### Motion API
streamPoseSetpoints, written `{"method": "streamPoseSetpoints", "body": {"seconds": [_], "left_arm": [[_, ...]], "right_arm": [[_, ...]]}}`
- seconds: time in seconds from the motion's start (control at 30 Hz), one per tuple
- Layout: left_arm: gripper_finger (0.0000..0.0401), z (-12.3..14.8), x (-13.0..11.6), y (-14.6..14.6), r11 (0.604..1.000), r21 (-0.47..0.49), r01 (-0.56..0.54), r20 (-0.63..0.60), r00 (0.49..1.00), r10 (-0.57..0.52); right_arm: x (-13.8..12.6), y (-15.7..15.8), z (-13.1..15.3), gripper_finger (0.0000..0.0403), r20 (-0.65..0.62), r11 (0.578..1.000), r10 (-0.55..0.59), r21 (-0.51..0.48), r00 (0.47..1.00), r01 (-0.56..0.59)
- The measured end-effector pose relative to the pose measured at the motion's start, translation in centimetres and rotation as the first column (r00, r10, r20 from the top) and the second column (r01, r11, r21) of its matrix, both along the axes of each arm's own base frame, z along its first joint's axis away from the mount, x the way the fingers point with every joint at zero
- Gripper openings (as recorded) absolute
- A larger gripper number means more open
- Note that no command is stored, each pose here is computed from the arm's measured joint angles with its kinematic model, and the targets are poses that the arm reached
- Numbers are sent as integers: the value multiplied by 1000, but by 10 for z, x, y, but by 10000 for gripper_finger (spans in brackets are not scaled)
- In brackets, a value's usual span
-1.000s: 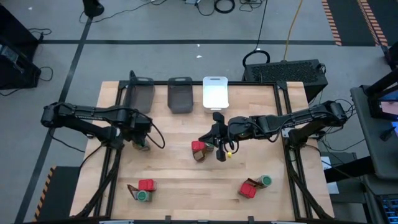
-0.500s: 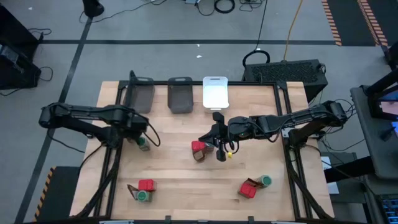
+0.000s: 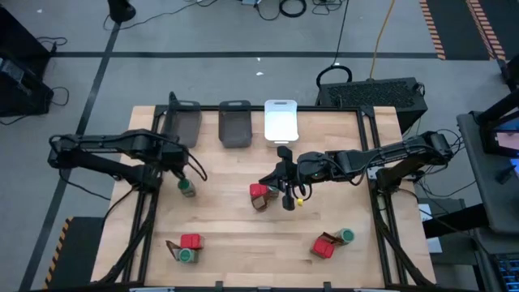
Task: Sort spices by type
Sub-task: Put the top left brown seasoning sachet into the left black bin
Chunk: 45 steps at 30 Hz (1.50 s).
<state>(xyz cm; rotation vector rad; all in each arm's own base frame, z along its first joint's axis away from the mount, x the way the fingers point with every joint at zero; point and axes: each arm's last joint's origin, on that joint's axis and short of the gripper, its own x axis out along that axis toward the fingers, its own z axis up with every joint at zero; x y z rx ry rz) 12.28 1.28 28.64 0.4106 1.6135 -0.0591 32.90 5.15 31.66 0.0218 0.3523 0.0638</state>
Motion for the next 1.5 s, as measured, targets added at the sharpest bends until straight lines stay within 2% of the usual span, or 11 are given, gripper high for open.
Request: {"method": "streamPoseSetpoints", "body": {"seconds": [0.13,0.27,0.37,0.63,0.8,0.97,1.23,1.5], "left_arm": [[0,13,1,4,996,92,-20,47,999,16],[0,24,1,11,974,217,-60,80,996,43],[0,30,1,17,960,260,-102,111,991,75],[0,41,8,33,922,297,-248,258,951,173],[0,43,10,49,882,297,-366,348,902,257],[0,47,10,67,825,291,-485,435,835,337],[0,47,9,102,711,290,-640,511,732,451],[0,26,27,144,724,352,-593,399,795,457]], "right_arm": [[0,0,0,0,0,1000,0,0,1000,0],[0,0,0,0,0,1000,0,0,1000,0],[0,0,0,0,0,1000,0,0,1000,0],[0,0,0,0,3,1000,0,0,1000,0],[1,0,2,0,17,1000,0,2,1000,0],[1,0,2,0,17,1000,0,2,1000,0],[1,0,2,0,17,1000,0,2,1000,0],[1,0,2,0,17,1000,0,2,1000,0]]}}
